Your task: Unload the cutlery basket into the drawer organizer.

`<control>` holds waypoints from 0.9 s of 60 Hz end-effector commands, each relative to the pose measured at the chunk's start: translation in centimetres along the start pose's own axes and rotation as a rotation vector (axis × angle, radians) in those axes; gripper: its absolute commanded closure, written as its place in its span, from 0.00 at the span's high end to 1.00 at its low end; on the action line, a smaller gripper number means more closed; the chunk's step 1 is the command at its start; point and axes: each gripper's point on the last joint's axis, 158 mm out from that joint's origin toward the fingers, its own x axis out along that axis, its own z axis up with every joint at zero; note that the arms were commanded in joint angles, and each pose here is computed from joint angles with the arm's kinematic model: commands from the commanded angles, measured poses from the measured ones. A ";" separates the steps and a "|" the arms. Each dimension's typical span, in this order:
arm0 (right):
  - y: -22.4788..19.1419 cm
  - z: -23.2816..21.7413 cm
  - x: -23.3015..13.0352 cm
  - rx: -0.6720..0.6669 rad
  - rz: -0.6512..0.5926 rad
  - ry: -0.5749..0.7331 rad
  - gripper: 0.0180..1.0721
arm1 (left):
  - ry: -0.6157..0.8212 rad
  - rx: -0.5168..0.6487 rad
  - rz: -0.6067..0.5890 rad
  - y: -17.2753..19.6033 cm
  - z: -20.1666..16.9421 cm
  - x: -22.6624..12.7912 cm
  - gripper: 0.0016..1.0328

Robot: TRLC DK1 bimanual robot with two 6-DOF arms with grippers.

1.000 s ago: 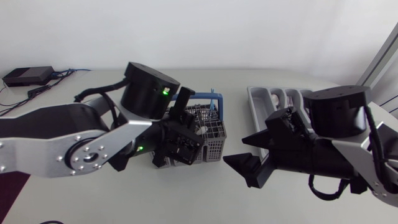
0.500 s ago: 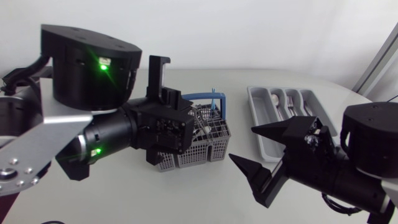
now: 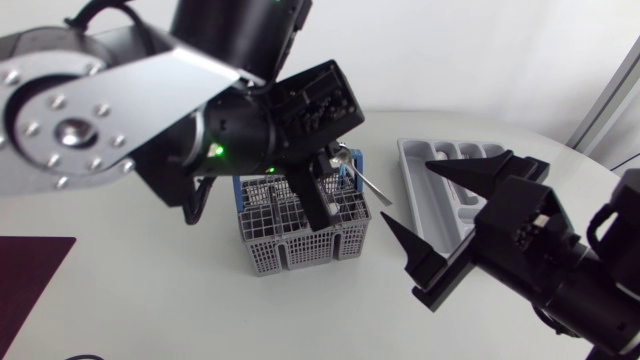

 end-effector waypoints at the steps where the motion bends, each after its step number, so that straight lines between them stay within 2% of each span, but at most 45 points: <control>1: 1.1 -1.4 0.7 -0.077 0.019 0.034 0.95 | 0.010 -0.185 -0.034 1.0 1.1 1.0 0.13; 10: 1.3 -1.7 2.0 -0.131 0.013 0.047 0.89 | 0.059 -0.328 -0.134 0.3 1.8 1.7 0.13; 20: 1.1 -2.2 3.5 -0.160 -0.015 0.067 0.81 | 0.104 -0.390 -0.198 -0.9 1.7 2.0 0.13; 27: 0.9 -2.5 4.3 -0.181 -0.029 0.074 0.80 | 0.128 -0.403 -0.224 -1.7 1.5 1.9 0.13; 40: 0.4 -2.7 5.1 -0.211 -0.047 0.081 0.58 | 0.153 -0.391 -0.244 -2.7 1.1 1.9 0.13; 45: 0.3 -2.8 5.4 -0.212 -0.051 0.085 0.54 | 0.154 -0.388 -0.248 -3.0 1.2 1.9 0.13; 54: 0.1 -3.0 5.7 -0.211 -0.060 0.089 0.37 | 0.158 -0.384 -0.253 -3.3 1.1 2.0 0.13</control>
